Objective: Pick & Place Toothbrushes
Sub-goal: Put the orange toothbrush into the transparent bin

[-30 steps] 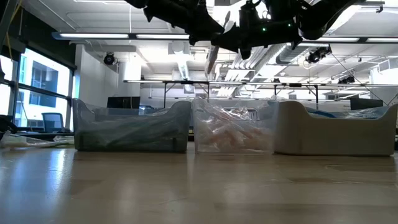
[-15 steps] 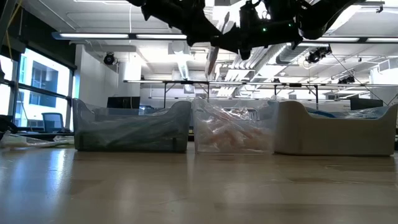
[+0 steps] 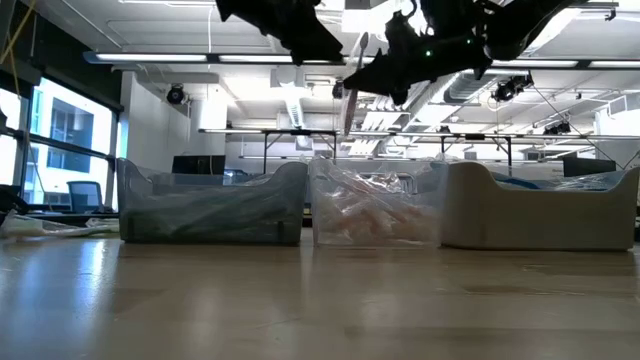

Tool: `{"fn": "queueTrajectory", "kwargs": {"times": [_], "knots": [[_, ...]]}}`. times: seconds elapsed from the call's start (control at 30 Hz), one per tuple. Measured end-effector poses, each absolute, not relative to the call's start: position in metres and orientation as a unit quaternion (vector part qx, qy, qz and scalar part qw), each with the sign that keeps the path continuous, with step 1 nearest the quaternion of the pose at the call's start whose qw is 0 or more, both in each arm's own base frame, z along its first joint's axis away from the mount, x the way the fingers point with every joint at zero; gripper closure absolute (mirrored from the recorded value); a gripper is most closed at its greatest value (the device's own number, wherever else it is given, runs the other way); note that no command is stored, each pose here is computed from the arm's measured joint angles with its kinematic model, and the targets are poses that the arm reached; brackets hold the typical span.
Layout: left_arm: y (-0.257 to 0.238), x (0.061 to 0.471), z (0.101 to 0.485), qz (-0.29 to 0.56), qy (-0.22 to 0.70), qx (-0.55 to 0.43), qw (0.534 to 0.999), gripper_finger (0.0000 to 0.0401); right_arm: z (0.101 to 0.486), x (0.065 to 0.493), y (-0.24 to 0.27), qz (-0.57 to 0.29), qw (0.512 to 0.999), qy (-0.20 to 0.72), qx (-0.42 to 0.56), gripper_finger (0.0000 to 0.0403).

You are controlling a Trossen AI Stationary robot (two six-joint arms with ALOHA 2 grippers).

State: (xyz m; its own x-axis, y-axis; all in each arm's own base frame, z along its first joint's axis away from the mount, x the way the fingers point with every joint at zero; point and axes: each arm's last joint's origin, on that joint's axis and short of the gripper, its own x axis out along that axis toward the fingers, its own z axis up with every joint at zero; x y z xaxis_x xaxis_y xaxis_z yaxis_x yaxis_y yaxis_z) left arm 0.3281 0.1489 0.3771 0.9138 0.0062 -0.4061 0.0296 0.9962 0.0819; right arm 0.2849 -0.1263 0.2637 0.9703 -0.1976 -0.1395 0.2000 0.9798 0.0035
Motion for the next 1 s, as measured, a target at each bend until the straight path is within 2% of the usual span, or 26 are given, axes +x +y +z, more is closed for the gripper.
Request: {"fn": "queueTrajectory", "kwargs": {"times": [0.43,0.7,1.0], "knots": [[0.147,0.324,0.376,-0.005,0.227,0.035,0.973,0.0234,0.287,0.244,-0.099,-0.087,0.982,0.15,0.079,0.039],[0.147,0.324,0.376,-0.003,0.225,0.037,0.974,0.0234,0.276,0.254,-0.069,-0.008,0.975,0.202,0.089,0.039],[0.147,0.324,0.376,-0.002,0.225,0.035,0.974,0.0234,0.246,0.273,-0.063,-0.014,0.959,0.26,0.115,0.039]]}}
